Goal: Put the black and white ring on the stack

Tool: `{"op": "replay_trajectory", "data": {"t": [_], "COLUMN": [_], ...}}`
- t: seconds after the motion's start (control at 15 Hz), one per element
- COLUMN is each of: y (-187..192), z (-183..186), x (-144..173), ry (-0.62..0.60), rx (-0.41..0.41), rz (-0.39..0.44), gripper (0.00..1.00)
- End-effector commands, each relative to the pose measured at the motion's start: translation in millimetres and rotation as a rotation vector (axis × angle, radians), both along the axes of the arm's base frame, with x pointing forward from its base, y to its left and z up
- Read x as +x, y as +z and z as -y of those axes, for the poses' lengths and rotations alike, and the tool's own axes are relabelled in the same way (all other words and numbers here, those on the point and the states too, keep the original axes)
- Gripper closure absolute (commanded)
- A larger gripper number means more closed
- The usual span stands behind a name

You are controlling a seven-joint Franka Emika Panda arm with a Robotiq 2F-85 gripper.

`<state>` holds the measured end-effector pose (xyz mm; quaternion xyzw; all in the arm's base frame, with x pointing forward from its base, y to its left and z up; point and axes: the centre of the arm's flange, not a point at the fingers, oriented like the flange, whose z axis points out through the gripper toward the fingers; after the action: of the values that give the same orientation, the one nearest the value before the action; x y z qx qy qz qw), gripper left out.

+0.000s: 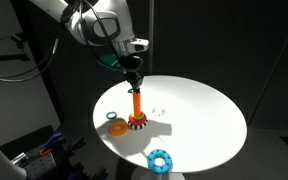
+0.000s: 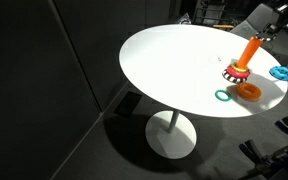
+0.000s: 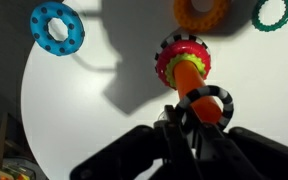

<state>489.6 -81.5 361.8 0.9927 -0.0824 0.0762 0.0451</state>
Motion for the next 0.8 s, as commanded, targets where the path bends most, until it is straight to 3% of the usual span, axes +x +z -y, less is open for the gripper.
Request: {"op": "replay_trajectory", "data": {"t": [0.0,0.73], "y": [1.8,-7.5], "z": [5.8,8.2], "x": [-1.6,4.7], "ry": [-0.022,-0.047], "rx": [0.021,0.051], "rz": [0.019,0.027], "gripper": [0.94,0.94]}}
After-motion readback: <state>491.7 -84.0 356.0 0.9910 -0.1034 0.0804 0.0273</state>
